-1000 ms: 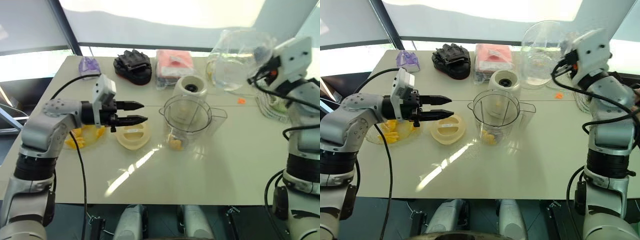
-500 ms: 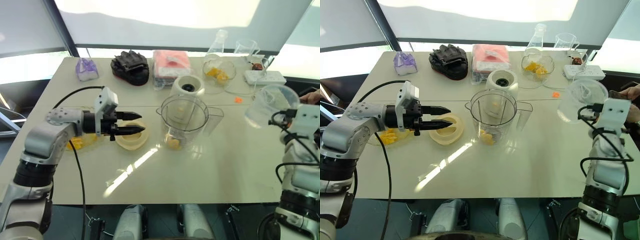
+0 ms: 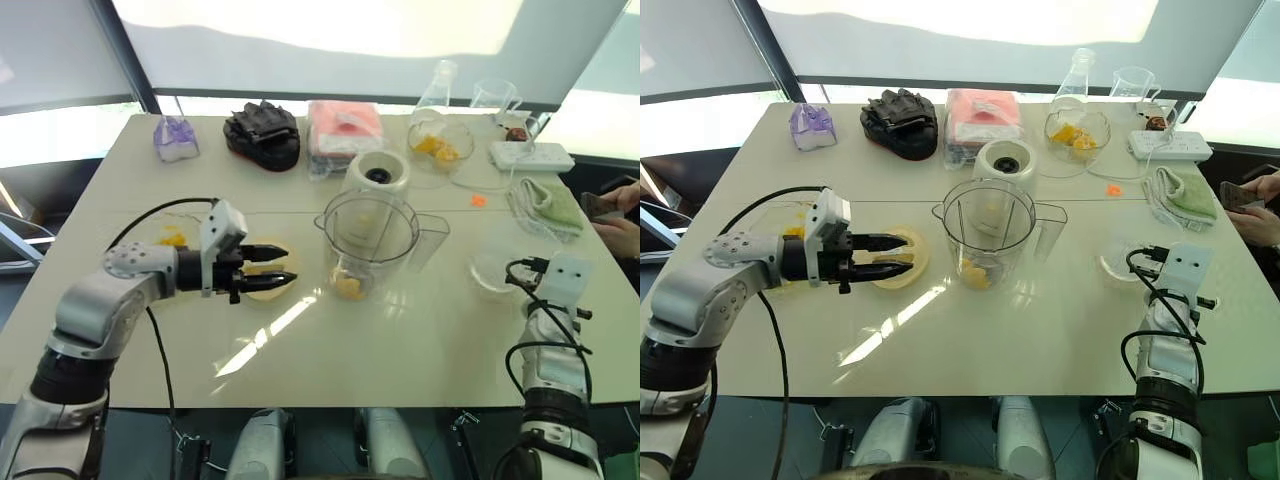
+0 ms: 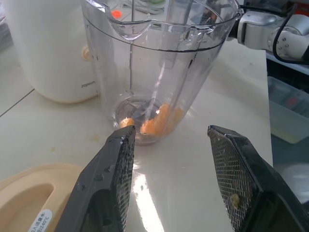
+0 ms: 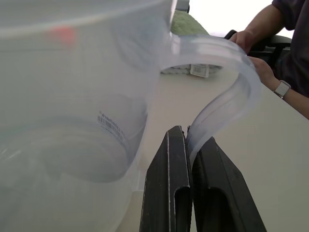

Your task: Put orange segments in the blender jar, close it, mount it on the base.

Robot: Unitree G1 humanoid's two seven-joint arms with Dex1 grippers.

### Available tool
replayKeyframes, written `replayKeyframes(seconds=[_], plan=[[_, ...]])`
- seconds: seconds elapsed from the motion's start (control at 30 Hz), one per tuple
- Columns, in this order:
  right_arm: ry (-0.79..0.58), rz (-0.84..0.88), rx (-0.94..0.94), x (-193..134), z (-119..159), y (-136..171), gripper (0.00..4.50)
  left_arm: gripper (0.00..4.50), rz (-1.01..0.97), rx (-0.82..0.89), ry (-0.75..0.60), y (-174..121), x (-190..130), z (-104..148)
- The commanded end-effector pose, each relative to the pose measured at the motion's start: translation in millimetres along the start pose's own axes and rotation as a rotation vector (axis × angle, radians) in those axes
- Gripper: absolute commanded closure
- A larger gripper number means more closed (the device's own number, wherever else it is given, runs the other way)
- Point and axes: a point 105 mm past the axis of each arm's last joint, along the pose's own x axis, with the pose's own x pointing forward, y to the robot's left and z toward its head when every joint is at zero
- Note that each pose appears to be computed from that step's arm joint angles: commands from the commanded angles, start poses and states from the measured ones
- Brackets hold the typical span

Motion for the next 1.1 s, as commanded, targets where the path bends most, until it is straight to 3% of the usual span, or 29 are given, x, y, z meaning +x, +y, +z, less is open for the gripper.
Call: replayKeyframes(seconds=[0.03, 0.07, 0.17, 0.4, 0.63, 0.87, 0.97, 1.1], plan=[[-0.047, -0.010, -0.008, 3, 8, 5, 4.49, 2.04, -0.003, 0.032, -0.028, -5, 1, 9], [-0.047, -0.010, -0.009, 3, 7, 6, 4.49, 2.04, -0.002, 0.032, -0.029, -5, 1, 9], [-0.045, -0.011, 0.000, 2, 6, 8, 3.62, 2.04, 0.000, 0.034, -0.033, -5, 1, 10], [-0.046, -0.044, -0.034, -3, 5, 0, 0.07, 2.04, 0.001, 0.035, -0.030, -2, 0, 10], [-0.071, 0.008, -0.042, -41, 6, 1, 0.03, 2.04, 0.001, 0.039, -0.027, 7, 1, 10], [-0.135, 0.049, -0.079, -76, 25, -17, 0.03, 2.04, 0.047, 0.074, -0.010, 30, -4, 10], [-0.162, 0.196, -0.031, -102, 47, -28, 0.03, 2.04, 0.114, 0.155, 0.072, 61, -12, 6], [-0.075, 0.502, -0.110, -144, 52, -25, 0.03, 2.04, 0.084, 0.325, 0.282, 90, -17, -14]])
